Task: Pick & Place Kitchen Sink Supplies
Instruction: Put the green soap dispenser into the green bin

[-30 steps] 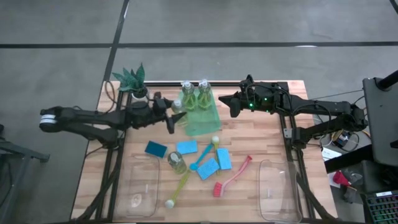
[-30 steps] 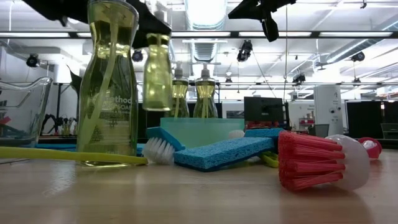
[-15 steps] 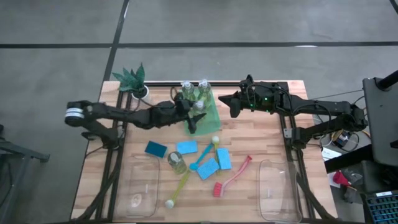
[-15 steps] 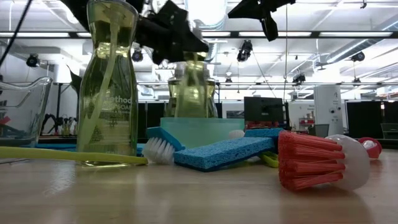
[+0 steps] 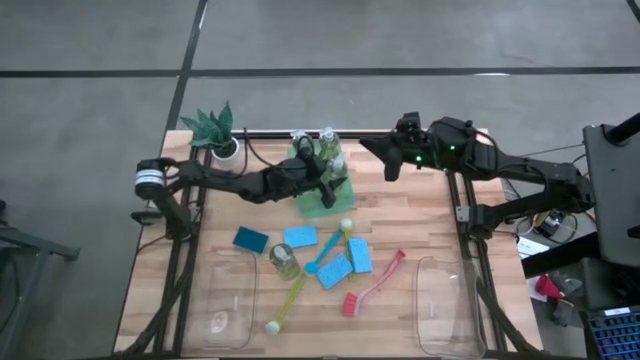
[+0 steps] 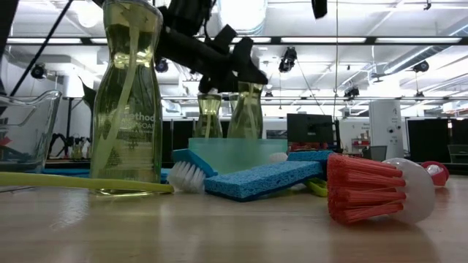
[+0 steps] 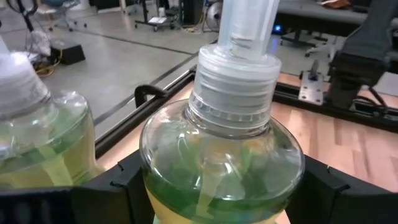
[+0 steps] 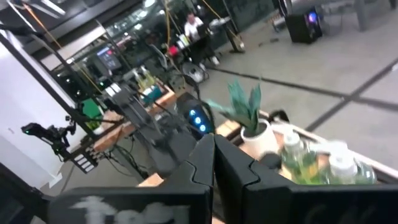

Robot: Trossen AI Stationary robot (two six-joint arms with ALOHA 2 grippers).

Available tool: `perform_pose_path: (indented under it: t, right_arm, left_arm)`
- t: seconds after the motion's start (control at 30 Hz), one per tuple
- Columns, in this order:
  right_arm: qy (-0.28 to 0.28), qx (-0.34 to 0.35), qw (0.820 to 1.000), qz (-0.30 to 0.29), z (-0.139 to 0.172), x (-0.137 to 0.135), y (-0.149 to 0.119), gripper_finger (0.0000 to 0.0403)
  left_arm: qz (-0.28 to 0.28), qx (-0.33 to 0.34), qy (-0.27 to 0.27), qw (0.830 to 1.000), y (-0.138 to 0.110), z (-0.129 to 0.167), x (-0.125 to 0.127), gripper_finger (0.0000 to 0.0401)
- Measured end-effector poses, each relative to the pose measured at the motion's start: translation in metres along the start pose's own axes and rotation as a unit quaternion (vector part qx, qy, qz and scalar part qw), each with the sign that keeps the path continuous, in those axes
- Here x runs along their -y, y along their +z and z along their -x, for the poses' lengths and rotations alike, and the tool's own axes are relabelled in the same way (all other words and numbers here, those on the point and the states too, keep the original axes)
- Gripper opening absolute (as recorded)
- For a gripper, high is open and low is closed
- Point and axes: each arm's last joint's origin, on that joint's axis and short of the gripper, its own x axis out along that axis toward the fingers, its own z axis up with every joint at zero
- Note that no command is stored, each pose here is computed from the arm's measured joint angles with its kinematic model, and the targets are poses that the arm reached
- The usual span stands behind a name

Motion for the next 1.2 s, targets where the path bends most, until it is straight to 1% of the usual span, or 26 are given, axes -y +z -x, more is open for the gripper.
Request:
perform_pose_path:
  t: [0.2, 0.47, 0.7, 0.8, 1.03, 1.2]
  right_arm:
    - [0.008, 0.013, 1.0, 0.024, 0.005, -0.007, 0.012, 0.0009]
    - [-0.006, -0.011, 0.999, 0.032, 0.006, -0.005, 0.01, 0.0009]
    - [-0.006, -0.012, 0.999, 0.047, 0.006, -0.005, 0.01, 0.0009]
    - [-0.006, -0.011, 0.999, 0.048, 0.006, -0.005, 0.01, 0.0009]
    - [-0.006, -0.011, 0.999, 0.047, 0.006, -0.005, 0.01, 0.0009]
    - [-0.006, -0.011, 0.999, 0.046, 0.006, -0.005, 0.01, 0.0009]
  left_arm:
    - [0.016, 0.02, 0.009, 1.0, -0.005, -0.011, -0.006, 0.0262]
    - [0.036, 0.017, 0.001, 0.999, -0.012, -0.016, -0.006, 0.0262]
    - [0.056, 0.014, -0.001, 0.998, -0.013, -0.016, -0.006, 0.0263]
    - [0.056, 0.013, -0.001, 0.998, -0.013, -0.016, -0.006, 0.0274]
    - [0.062, 0.01, 0.0, 0.998, -0.014, -0.016, -0.006, 0.0316]
    - [0.061, 0.016, 0.001, 0.998, -0.008, -0.012, -0.006, 0.0326]
